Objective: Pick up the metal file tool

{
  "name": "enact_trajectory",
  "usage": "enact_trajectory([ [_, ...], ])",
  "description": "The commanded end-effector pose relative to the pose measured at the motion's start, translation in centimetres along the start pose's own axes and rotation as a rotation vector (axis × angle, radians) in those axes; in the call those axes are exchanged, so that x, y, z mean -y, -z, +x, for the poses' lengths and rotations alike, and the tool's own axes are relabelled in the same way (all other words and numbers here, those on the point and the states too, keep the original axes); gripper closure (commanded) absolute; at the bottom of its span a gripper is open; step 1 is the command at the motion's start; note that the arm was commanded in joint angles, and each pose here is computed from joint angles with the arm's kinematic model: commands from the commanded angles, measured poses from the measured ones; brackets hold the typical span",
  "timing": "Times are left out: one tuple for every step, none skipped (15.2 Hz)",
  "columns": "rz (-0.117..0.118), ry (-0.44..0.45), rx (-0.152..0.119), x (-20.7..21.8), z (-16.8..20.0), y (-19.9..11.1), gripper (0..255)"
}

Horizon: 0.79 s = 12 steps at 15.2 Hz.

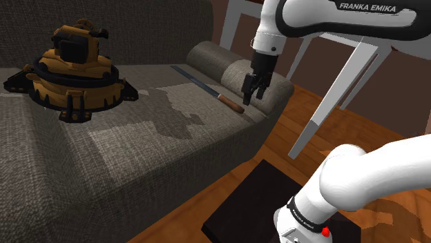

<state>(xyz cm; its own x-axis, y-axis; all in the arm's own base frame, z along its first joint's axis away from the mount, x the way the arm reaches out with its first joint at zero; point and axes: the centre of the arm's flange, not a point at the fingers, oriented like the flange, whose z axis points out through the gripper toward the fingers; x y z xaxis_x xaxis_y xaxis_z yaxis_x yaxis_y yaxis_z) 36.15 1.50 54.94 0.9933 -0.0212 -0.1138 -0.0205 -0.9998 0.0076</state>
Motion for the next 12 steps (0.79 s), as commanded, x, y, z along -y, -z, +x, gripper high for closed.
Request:
enact_trajectory([
  [-0.006,-0.009,-0.01,-0.1,2.5,0.1,0],
  [-0.009,-0.013,-0.015,-0.2,3.7,0.0,0],
  [-0.012,-0.018,-0.02,-0.2,5.0,0.0,0],
  [-0.015,-0.022,-0.024,-0.3,6.2,0.0,0],
  [-0.018,-0.026,-0.029,-0.4,7.5,0.0,0],
  [-0.021,-0.031,-0.034,-0.5,8.7,0.0,0],
  [-0.024,-0.035,-0.039,-0.5,10.0,0.1,0],
  [-0.027,-0.039,-0.043,-0.6,11.2,0.1,0],
  [-0.03,-0.043,-0.048,-0.7,12.4,0.1,0],
  [-0.033,-0.048,-0.053,-0.8,13.7,0.1,0],
  [-0.036,-0.052,-0.057,-0.9,14.9,0.2,0],
  [-0.039,-0.056,-0.062,-1.0,16.2,0.2,0],
])
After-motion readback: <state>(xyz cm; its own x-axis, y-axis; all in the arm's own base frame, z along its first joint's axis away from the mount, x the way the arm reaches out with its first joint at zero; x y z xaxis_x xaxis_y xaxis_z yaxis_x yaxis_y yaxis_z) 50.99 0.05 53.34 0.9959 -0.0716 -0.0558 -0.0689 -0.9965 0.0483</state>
